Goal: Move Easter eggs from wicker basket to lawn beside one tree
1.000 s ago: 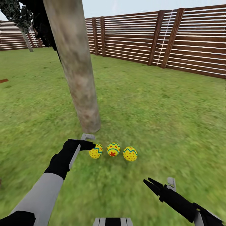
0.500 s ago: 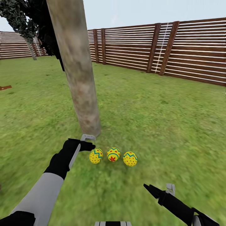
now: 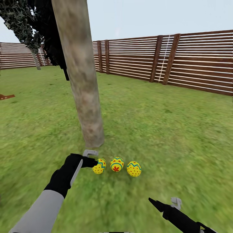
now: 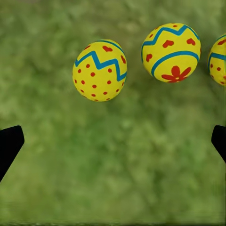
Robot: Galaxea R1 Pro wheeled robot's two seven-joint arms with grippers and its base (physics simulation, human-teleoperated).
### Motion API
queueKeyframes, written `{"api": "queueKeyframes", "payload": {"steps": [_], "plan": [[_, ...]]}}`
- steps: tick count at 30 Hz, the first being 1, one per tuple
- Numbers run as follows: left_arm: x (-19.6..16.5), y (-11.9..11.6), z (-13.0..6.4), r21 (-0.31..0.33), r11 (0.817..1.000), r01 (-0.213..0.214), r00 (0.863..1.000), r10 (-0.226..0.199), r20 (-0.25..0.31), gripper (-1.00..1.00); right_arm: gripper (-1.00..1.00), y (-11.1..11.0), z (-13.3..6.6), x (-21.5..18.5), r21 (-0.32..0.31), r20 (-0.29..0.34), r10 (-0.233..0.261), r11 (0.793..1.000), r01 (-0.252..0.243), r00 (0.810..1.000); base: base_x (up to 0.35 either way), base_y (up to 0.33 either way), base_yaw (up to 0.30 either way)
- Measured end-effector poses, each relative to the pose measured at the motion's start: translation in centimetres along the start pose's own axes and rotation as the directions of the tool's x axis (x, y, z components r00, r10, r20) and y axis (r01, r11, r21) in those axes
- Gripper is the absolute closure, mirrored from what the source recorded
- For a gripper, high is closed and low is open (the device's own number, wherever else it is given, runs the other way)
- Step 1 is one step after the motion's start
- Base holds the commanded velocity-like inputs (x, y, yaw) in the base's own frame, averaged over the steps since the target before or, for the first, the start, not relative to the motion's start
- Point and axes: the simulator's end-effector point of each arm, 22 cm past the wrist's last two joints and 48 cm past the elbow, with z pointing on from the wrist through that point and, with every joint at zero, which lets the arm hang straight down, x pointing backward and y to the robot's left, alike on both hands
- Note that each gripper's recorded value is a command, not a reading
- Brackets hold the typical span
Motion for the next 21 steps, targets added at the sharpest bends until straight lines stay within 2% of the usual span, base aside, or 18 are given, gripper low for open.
{"api": "queueKeyframes", "payload": {"steps": [4, 10, 21], "plan": [[1.6, -0.1, -0.2, -0.003, 1.0, 0.002, 1.0, -0.002, -0.016, -1.0, -1.0, -0.3, 0.0, 0.4, 0.009, 0.009, -0.019, 1.0, 0.019, 1.0, 0.0, 0.0, 0.0], [4.3, -0.5, -0.5, 0.002, 1.0, 0.007, 0.999, -0.007, -0.038, -1.0, -1.0, -1.0, 0.3, 2.2, 0.028, -0.015, -0.047, 0.998, 0.048, 0.999, 0.0, 0.0, 0.0], [5.5, -0.8, -0.6, 0.004, 1.0, -0.001, 1.0, 0.001, 0.022, -1.0, -1.0, -1.7, 0.9, 4.8, 0.038, 0.001, -0.084, 0.996, 0.084, 0.996, 0.0, 0.0, 0.0]]}}
